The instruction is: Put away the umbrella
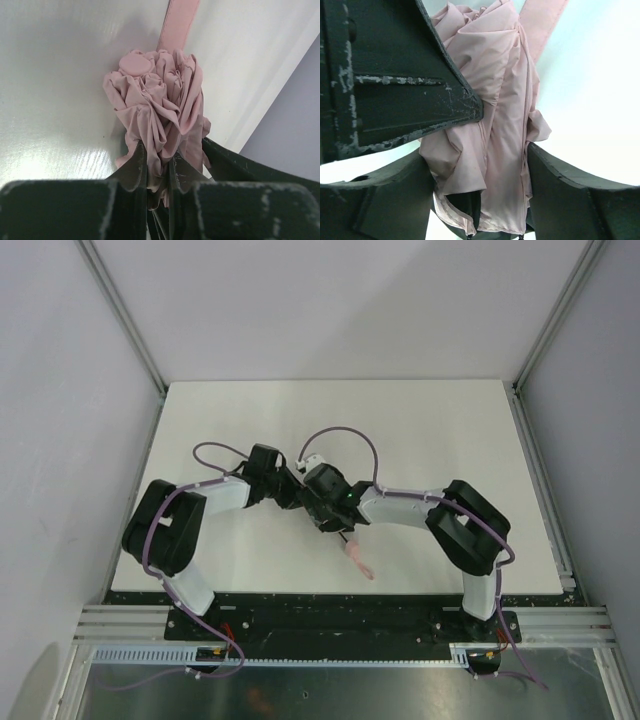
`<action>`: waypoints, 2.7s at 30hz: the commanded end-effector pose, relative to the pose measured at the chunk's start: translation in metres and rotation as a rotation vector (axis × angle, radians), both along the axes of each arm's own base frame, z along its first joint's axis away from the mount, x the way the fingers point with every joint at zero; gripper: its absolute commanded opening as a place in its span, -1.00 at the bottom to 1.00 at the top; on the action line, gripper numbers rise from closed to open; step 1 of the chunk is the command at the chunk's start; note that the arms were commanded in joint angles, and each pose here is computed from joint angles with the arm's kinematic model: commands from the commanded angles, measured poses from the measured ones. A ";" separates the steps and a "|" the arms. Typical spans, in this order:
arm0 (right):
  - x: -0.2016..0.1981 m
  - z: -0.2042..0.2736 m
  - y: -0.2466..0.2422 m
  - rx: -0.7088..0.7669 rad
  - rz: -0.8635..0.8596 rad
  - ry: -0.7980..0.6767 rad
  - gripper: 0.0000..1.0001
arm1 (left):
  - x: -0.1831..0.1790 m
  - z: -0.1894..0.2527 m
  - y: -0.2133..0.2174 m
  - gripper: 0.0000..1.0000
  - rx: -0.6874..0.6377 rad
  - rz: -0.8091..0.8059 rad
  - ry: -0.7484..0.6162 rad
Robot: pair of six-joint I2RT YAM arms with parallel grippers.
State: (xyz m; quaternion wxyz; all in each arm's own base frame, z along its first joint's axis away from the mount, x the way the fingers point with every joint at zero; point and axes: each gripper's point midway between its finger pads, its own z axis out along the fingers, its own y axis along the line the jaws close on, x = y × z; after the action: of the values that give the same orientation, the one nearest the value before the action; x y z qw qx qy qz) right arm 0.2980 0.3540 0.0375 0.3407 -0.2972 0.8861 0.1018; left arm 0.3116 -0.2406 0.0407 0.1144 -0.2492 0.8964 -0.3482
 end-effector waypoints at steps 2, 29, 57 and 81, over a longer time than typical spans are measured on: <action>-0.010 -0.065 -0.041 -0.299 -0.041 -0.013 0.27 | -0.058 -0.057 0.026 -1.00 0.193 -0.036 0.203; -0.039 -0.113 -0.072 -0.132 -0.035 0.220 -0.56 | -0.018 -0.014 0.087 0.72 0.237 0.100 -0.037; -0.037 0.159 -0.073 0.933 0.203 0.409 -1.00 | -0.058 0.208 0.029 0.91 -0.184 -0.351 -0.940; 0.040 0.235 -0.186 0.442 -0.163 -0.155 -1.00 | -0.109 0.243 -0.022 0.83 -0.319 -0.452 -1.041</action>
State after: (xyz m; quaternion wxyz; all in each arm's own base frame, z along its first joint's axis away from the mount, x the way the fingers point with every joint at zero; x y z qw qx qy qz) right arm 0.2854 0.2305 0.2505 0.3389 -0.1329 0.8060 0.4668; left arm 0.2073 -0.2660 0.2624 0.3963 0.1418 0.7155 -0.5576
